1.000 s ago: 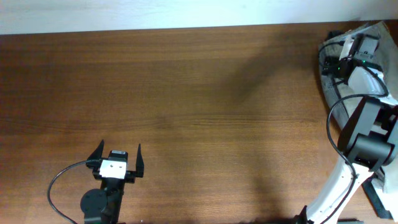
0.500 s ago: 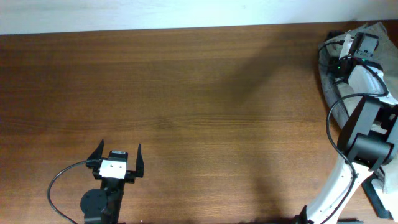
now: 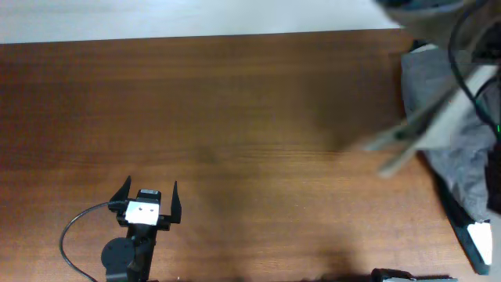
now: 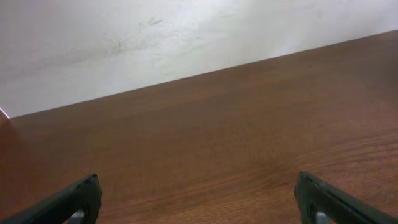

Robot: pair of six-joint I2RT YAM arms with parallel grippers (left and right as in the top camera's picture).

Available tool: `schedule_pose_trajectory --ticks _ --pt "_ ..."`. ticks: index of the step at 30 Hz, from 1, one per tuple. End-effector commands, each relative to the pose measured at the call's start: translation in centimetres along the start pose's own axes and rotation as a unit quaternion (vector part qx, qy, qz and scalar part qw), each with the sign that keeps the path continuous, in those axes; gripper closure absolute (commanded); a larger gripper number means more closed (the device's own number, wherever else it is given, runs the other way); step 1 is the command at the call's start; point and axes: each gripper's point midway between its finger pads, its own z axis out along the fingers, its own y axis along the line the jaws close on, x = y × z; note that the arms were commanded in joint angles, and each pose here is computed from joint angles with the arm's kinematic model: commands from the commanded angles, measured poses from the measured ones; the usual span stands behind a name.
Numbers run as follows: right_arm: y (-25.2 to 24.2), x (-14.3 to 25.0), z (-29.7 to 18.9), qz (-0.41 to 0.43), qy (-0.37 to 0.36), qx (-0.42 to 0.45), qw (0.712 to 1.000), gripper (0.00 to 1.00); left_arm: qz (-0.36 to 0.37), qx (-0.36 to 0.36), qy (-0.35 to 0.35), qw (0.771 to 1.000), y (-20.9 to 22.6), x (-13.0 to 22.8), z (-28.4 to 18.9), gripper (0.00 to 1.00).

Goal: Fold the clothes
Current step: 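Grasp the top khaki trousers with the right gripper and lift, then drag the trousers leftward and lay them flat on the table center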

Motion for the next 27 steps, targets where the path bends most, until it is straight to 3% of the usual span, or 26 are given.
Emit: schedule_pose_trajectory --ticks 1,5,8,9,10,11,14,16,19,20,21,24,27 --pt "8.0 -2.3 -1.8 0.066 -0.026 -0.17 0.983 0.96 0.005 0.004 0.0 1.0 -0.2 0.1 0.0 0.01" --pt "22.5 2.4 -0.7 0.081 0.047 -0.351 0.932 0.96 0.005 0.004 0.0 1.0 -0.2 0.1 0.0 0.01" --pt "29.1 2.7 -1.1 0.085 0.032 -0.408 0.909 0.96 0.005 0.004 0.0 1.0 -0.2 0.1 0.0 0.01" --pt "28.7 2.4 -0.2 0.088 0.021 -0.387 0.918 0.96 0.005 0.004 0.0 1.0 -0.2 0.1 0.0 0.01" --pt "25.5 2.8 2.6 0.087 0.021 -0.276 0.957 0.96 0.005 0.004 0.0 1.0 -0.2 0.1 0.0 0.01" --pt "23.2 3.1 3.9 0.062 0.017 -0.207 0.976 0.96 0.005 0.004 0.0 1.0 -0.2 0.1 0.0 0.01" --pt "17.1 2.1 5.7 -0.037 -0.002 -0.057 0.998 0.96 0.005 0.004 0.0 1.0 -0.2 0.1 0.0 0.01" --pt "17.0 -0.5 5.1 -0.018 -0.031 -0.07 0.997 0.96 0.005 0.004 0.0 1.0 -0.2 0.1 0.0 0.01" --pt "23.0 0.4 3.5 0.018 -0.017 -0.19 0.982 0.96 0.005 0.004 0.0 1.0 -0.2 0.1 0.0 0.01" --pt "31.0 2.4 0.0 0.013 0.009 -0.346 0.938 0.31 0.005 0.004 0.0 1.0 -0.2 0.1 0.0 0.01" --pt "34.6 4.2 -2.2 -0.002 0.035 -0.398 0.917 0.01 0.005 0.004 0.0 1.0 -0.2 0.1 0.0 0.01" --pt "33.7 6.6 -2.2 -0.026 0.082 -0.375 0.923 0.01 0.005 0.004 0.0 1.0 -0.2 0.1 0.0 0.01" --pt "30.0 12.1 -0.9 -0.032 0.199 -0.334 0.921 0.01 0.005 0.004 0.0 1.0 -0.2 0.1 0.0 0.01"
